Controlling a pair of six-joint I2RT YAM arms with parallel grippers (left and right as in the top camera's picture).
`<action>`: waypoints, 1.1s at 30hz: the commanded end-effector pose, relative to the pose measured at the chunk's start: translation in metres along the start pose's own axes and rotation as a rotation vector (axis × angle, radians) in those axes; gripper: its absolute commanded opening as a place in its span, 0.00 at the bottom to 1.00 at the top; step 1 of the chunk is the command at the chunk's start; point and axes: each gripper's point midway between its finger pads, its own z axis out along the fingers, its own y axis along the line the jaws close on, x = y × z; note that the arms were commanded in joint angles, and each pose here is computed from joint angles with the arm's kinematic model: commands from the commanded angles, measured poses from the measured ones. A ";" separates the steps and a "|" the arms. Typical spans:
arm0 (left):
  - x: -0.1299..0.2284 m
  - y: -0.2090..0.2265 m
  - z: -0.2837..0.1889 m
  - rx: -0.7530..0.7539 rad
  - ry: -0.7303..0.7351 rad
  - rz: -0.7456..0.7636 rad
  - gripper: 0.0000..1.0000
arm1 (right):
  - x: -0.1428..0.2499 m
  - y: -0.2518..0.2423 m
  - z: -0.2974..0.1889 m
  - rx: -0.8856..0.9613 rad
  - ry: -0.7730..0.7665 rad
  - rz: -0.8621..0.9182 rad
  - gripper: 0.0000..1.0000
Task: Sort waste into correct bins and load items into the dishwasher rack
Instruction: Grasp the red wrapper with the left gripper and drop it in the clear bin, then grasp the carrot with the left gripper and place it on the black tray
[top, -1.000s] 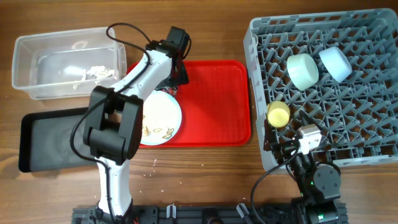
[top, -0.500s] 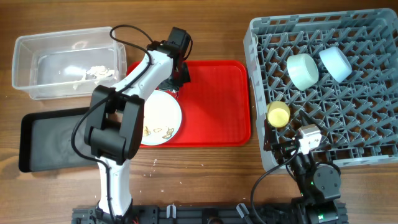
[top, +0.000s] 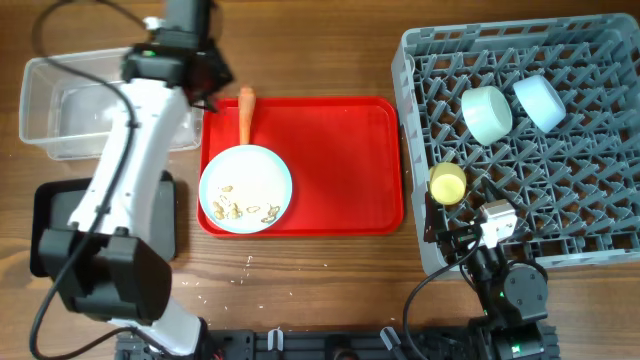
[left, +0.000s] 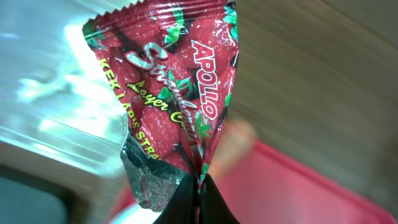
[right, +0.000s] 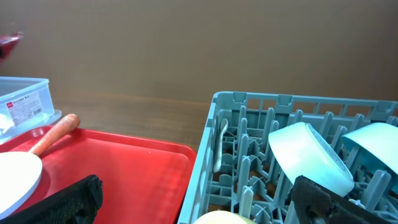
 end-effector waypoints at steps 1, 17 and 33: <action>-0.009 0.048 0.050 -0.142 0.022 -0.067 0.04 | -0.001 0.002 0.000 -0.011 -0.006 0.008 1.00; 0.051 -0.016 0.039 0.089 0.250 0.095 0.60 | -0.001 0.002 0.000 -0.011 -0.006 0.008 0.99; 0.093 -0.028 0.145 -0.059 0.215 0.292 0.61 | -0.001 0.002 0.000 -0.011 -0.006 0.008 1.00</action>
